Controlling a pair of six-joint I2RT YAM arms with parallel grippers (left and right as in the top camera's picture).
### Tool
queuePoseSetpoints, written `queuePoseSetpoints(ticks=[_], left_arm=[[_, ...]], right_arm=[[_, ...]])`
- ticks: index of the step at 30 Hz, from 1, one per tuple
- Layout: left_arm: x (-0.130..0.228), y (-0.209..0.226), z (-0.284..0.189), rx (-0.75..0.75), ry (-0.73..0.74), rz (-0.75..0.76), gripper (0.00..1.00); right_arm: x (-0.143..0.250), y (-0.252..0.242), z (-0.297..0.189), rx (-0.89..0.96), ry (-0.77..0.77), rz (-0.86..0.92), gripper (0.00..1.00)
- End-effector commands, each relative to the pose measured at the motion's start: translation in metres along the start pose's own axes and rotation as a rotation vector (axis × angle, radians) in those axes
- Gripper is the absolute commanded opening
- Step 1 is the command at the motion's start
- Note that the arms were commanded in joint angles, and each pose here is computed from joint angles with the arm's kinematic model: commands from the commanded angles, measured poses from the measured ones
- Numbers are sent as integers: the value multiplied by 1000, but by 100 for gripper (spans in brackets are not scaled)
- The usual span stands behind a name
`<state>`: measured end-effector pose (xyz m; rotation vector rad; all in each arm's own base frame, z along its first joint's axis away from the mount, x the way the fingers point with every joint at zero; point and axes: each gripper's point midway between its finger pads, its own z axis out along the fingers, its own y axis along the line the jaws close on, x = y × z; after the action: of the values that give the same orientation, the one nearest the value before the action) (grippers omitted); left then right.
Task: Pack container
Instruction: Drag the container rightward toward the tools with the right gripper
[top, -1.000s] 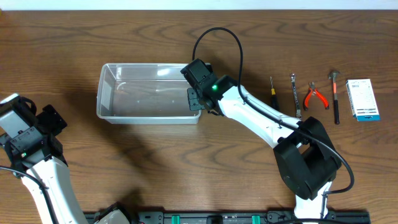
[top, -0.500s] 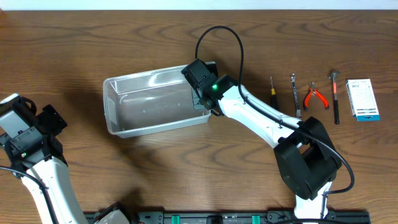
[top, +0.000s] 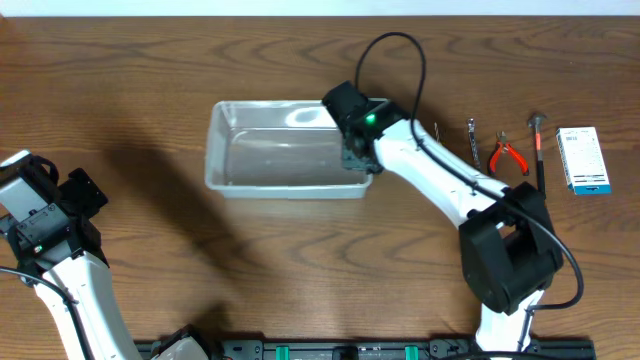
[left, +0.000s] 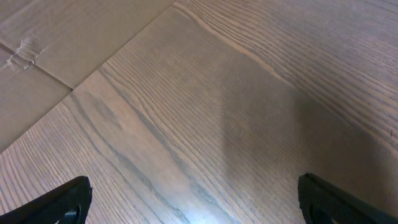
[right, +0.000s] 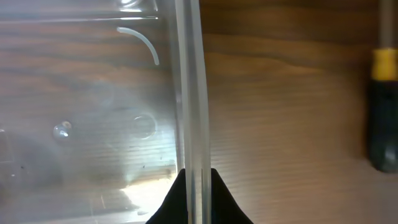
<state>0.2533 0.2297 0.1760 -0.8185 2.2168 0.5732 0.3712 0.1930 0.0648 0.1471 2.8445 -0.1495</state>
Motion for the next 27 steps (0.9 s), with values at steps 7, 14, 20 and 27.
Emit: queuePoseSetpoints(ticks=[7,14,20,27], left_arm=[[-2,1,0,2,-1,6,98],[-2,1,0,2,-1,6,98],[-2,1,0,2,-1,6,98],[-2,1,0,2,-1,6,98]], right_arm=[[-2,-61,-1,219,-1,28,1],[-7,-77,-12,290,-31,-69,4],[-13,-88,-11,308,-32,-69,8],[-18,-102,-8,320,-21,-36,16]])
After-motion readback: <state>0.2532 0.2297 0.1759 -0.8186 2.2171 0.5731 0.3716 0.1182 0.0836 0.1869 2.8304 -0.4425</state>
